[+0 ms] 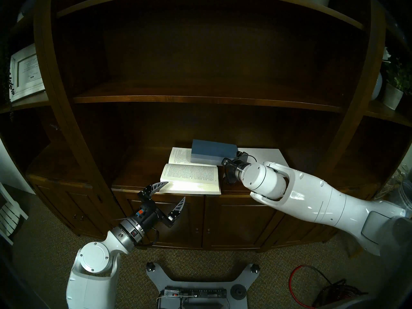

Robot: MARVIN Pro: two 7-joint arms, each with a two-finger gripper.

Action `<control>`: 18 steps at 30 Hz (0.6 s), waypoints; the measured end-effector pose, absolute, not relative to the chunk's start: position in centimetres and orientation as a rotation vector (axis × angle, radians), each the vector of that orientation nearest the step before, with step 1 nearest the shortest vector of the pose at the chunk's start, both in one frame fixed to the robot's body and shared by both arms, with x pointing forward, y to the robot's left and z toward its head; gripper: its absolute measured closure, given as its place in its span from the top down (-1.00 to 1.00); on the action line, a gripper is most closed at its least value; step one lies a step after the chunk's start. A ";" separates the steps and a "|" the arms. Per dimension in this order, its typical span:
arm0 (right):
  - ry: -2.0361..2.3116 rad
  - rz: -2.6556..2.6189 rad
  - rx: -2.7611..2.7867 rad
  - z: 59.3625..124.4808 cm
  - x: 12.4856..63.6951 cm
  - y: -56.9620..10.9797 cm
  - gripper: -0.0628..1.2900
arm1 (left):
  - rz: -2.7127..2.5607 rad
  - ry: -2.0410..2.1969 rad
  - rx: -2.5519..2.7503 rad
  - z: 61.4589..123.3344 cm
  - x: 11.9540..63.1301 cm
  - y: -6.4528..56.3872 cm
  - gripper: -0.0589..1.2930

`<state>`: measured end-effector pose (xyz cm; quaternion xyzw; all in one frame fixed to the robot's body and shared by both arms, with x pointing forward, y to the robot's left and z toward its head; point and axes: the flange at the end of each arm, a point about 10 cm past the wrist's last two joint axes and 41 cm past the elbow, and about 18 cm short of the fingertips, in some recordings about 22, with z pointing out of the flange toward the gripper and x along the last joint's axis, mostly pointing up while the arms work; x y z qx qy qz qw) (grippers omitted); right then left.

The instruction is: Close the books and align them horizontally on the shelf

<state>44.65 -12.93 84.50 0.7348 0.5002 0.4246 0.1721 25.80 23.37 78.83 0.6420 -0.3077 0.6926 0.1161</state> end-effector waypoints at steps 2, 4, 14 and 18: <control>1.426 1.199 2.080 84.4 44.9 -12.8 0.91 | 2.029 -0.901 1.880 78.8 25.8 23.4 0.91; 1.436 1.190 2.069 84.2 45.4 -12.7 0.91 | 2.029 -0.901 1.880 78.8 25.8 23.4 0.91; 1.472 1.185 2.003 83.9 46.7 -11.5 0.91 | 2.028 -0.901 1.880 78.8 25.8 23.4 0.91; 1.482 1.185 1.977 83.8 47.0 -11.2 0.91 | 2.028 -0.901 1.880 78.8 25.8 23.4 0.91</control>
